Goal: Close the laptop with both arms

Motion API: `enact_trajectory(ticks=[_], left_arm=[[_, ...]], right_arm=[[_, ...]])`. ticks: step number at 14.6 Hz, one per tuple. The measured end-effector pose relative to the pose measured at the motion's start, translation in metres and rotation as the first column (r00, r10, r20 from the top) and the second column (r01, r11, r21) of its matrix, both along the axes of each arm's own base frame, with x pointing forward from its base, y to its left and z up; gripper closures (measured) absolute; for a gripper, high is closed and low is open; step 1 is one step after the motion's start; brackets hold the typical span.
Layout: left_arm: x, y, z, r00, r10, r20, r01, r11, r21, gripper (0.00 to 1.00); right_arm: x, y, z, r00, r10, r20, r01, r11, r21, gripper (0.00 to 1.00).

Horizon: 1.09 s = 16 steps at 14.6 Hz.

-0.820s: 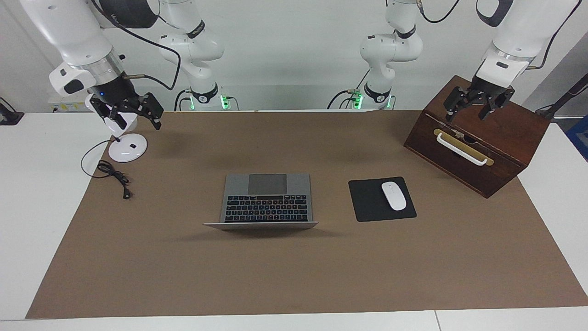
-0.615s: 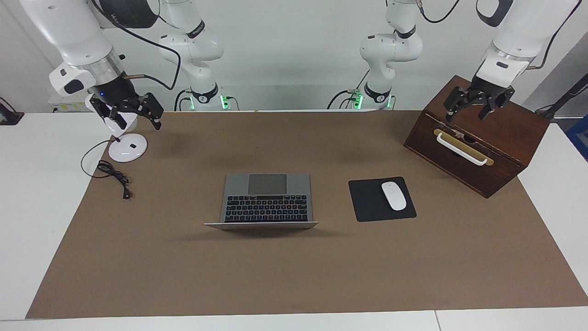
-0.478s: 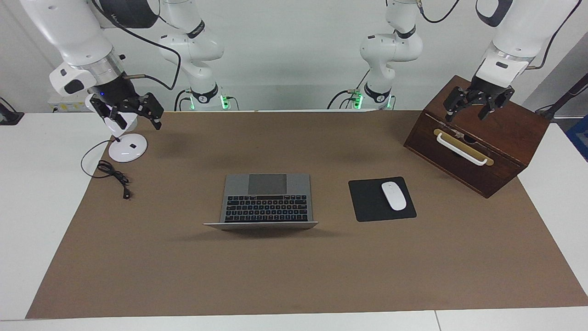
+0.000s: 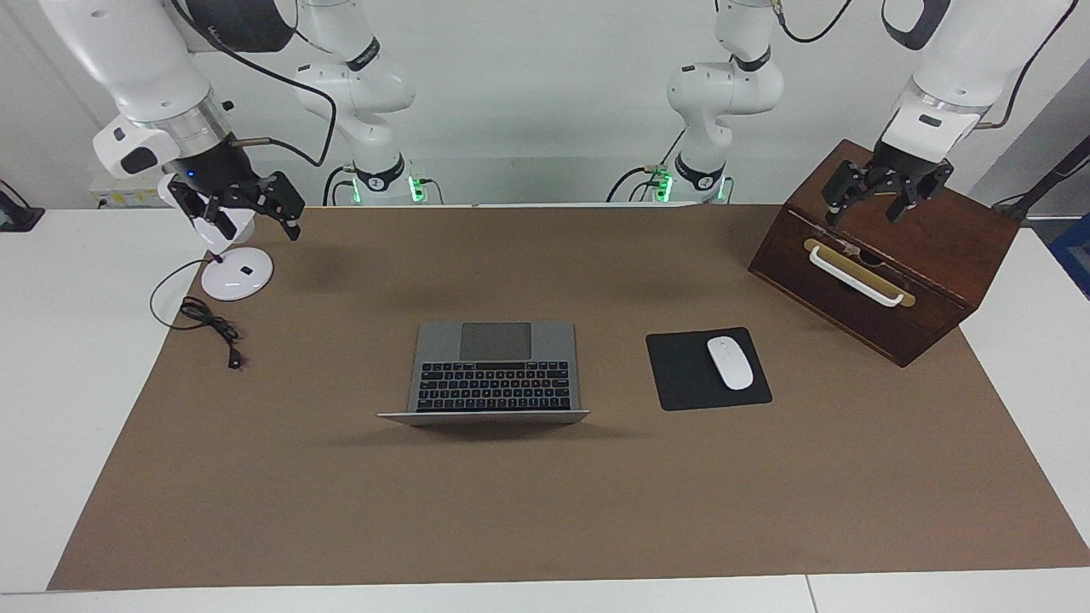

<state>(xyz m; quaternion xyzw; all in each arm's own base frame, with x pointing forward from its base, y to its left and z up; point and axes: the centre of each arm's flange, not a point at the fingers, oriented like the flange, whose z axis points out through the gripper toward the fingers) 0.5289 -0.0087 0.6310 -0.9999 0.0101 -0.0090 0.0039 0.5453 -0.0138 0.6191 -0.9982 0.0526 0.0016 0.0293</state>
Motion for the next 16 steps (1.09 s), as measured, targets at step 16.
enact_trajectory(ticks=[16], left_arm=[[0.0030,0.0021,0.0026,1.000,0.005,0.028,-0.005,1.000,-0.001,0.22]], right_arm=[[0.0007,0.0015,0.0005,1.000,0.005,0.006,-0.005,1.000,0.000,0.00]])
